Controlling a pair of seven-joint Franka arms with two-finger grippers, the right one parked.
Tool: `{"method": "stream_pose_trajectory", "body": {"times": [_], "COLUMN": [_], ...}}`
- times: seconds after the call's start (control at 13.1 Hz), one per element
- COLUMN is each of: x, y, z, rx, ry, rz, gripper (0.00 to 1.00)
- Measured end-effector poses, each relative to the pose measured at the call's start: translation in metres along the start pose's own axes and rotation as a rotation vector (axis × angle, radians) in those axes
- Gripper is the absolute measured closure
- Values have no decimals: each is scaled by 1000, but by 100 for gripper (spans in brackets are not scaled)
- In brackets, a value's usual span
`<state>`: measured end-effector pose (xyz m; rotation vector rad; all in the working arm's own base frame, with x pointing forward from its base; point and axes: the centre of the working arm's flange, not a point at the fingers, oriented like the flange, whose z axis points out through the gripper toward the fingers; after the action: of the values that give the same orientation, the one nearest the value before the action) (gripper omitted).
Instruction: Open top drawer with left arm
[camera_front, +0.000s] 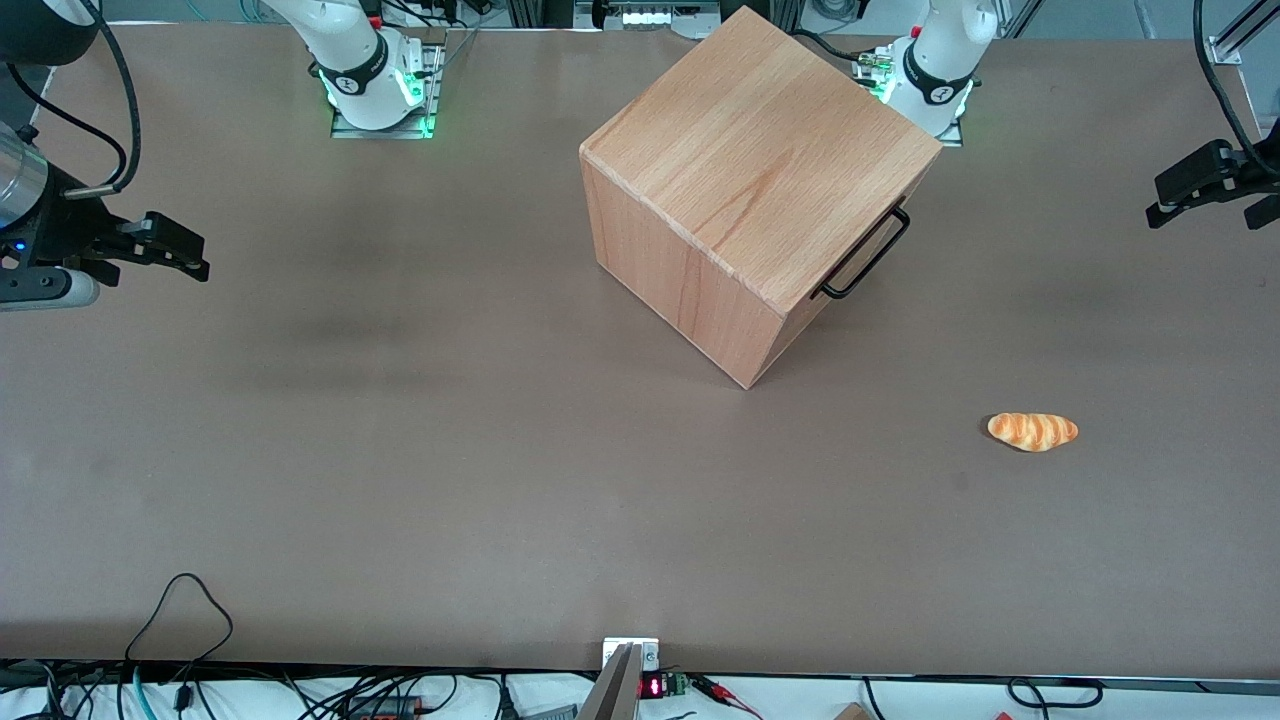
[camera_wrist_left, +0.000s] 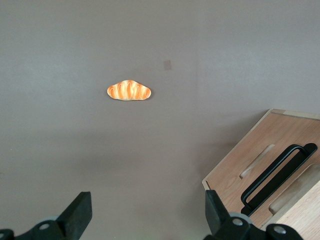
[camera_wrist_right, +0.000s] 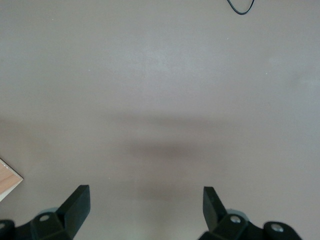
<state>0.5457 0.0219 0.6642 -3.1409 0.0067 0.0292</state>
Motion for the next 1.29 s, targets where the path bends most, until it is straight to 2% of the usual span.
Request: {"method": "stream_pose_trajectory", "body": {"times": [0.61, 0.91, 1.07, 1.29], "x": [0, -1, -1, 0], "y": [0, 5, 8, 20], "z": [1, 6, 7, 12], "rx": [2, 15, 14, 9], "ry": [-2, -39, -42, -55], "rz": [-2, 16, 91, 279], "gripper": [0, 0, 0, 0]}}
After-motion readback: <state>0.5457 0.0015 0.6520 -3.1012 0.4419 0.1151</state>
